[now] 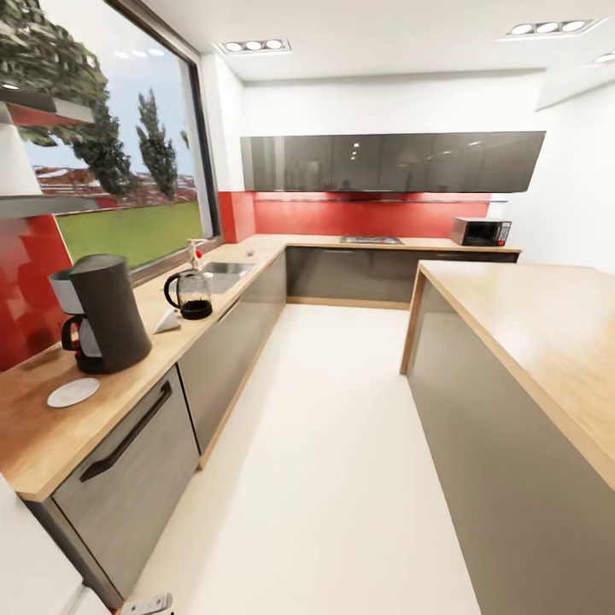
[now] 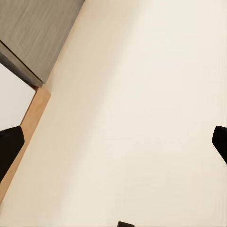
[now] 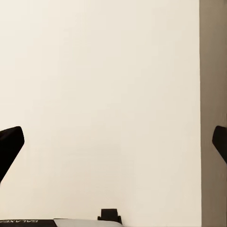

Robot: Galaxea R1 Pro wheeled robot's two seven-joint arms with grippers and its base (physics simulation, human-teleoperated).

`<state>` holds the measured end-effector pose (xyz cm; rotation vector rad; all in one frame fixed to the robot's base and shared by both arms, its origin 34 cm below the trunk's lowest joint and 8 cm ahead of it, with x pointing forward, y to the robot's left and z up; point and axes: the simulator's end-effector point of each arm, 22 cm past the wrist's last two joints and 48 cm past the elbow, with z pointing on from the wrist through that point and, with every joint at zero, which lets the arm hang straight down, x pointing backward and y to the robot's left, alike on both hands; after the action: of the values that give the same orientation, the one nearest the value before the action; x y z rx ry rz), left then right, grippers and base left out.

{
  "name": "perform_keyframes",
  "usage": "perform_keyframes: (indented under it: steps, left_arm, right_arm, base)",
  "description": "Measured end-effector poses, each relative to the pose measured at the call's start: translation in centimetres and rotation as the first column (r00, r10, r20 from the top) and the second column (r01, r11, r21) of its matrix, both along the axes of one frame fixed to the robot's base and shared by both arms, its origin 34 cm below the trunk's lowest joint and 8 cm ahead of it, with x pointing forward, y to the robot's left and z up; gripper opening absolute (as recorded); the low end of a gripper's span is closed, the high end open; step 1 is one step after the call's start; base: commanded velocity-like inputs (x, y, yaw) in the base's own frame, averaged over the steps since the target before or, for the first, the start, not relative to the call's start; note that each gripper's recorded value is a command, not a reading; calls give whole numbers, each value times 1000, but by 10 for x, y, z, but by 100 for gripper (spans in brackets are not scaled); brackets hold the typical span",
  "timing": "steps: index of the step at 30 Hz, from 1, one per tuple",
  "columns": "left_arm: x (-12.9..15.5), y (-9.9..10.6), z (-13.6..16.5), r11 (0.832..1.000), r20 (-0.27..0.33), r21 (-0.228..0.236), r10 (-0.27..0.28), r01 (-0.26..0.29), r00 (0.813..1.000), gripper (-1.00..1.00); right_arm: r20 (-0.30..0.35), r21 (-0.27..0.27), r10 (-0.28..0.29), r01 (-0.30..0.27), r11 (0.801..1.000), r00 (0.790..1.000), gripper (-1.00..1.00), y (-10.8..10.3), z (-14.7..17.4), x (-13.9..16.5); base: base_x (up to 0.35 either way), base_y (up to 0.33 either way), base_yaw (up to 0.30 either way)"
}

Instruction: Set up a coffee station on the kitchen countertop: keep the coffee maker on the countertop, move the bottle of coffee from the kitchen shelf to the counter next to the coffee maker, place a paper coffee filter on top of the coffee maker, put the saucer next to the coffee maker with the coffee cup on the saucer, and place the electric kettle next to the coffee maker.

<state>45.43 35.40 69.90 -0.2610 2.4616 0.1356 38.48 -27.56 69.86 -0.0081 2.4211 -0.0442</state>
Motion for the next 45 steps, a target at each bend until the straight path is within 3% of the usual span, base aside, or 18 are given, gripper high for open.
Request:
perform_keyframes:
  steps: [27, 45]
  left_arm:
    - [0, 0, 0, 1000, 1, 0, 0, 0, 1000, 100]
    - [0, 0, 0, 1000, 1, 1, -2, 2, 1000, 100]
  right_arm:
    - [-1, 0, 0, 0, 1000, 1000, 100, 0, 0, 0]
    - [-1, 0, 0, 0, 1000, 1000, 100, 0, 0, -1]
  base:
    - [339, -1, 0]
    - [339, -105, 0]
